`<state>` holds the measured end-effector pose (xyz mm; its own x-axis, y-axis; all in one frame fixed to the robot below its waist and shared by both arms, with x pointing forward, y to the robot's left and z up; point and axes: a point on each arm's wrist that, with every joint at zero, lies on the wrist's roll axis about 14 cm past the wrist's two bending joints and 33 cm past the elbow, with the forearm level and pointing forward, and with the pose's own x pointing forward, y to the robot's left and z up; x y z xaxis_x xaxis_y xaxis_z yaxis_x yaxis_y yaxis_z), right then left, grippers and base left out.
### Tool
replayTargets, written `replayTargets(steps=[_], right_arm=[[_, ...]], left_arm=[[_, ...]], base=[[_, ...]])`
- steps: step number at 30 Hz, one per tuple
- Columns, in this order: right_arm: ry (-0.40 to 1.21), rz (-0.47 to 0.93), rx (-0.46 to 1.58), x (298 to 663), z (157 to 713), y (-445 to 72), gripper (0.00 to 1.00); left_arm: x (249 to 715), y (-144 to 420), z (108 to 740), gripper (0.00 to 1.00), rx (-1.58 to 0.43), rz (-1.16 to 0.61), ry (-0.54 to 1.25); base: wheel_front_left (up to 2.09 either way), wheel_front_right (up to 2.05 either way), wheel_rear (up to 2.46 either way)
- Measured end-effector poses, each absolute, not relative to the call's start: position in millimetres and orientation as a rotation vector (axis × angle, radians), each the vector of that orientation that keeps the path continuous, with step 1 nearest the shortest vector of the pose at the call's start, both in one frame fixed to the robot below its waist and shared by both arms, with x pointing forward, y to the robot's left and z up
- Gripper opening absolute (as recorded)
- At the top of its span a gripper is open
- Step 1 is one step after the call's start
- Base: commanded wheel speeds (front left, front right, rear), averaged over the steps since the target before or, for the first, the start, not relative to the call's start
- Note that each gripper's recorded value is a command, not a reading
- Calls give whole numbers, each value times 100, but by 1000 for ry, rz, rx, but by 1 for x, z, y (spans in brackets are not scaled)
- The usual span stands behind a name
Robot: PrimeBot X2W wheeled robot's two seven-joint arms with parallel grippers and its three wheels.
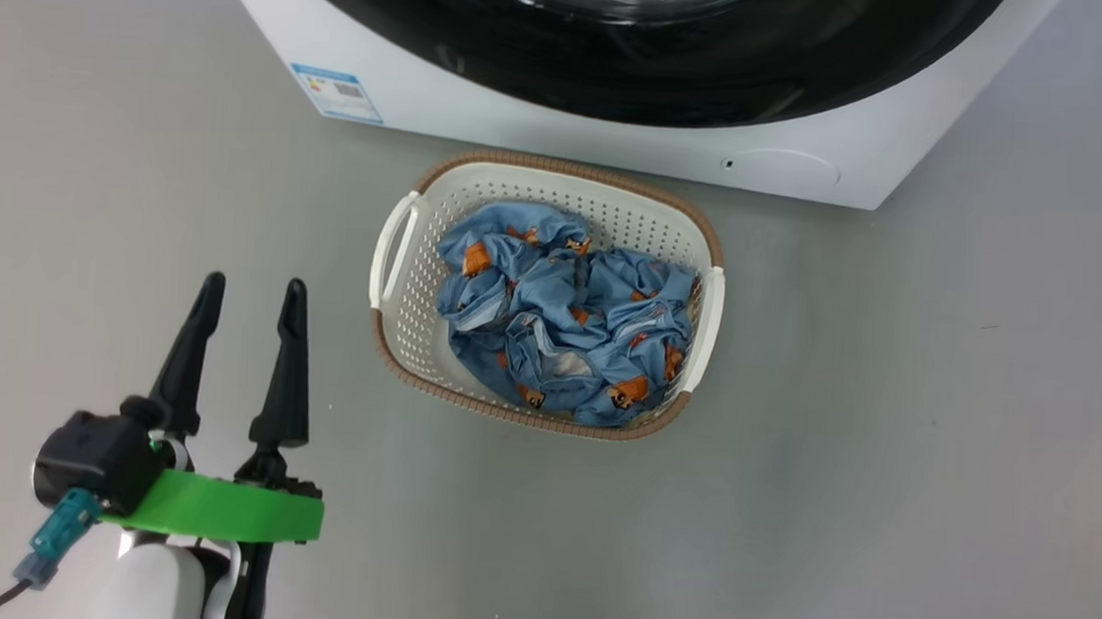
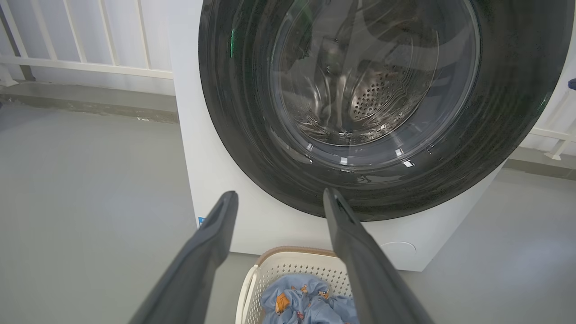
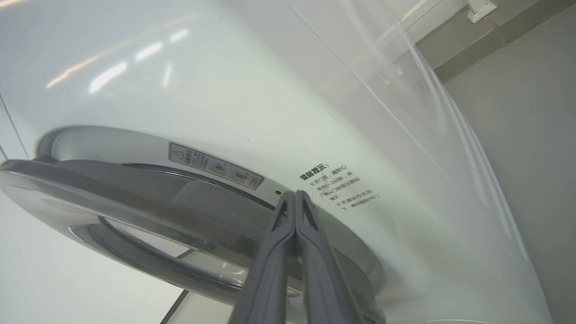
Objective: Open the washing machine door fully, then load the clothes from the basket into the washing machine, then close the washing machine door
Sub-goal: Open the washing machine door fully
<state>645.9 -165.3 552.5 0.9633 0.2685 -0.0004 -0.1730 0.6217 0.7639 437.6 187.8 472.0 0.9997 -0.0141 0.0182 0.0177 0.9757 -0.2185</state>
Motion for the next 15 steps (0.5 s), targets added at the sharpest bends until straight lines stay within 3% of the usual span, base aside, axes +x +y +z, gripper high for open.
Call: replayTargets(steps=[15], right_arm=[[264, 382, 968, 672, 551, -129, 0]], left_arm=[[444, 192, 462, 100, -233, -1, 3]], base=[[0, 0, 0]])
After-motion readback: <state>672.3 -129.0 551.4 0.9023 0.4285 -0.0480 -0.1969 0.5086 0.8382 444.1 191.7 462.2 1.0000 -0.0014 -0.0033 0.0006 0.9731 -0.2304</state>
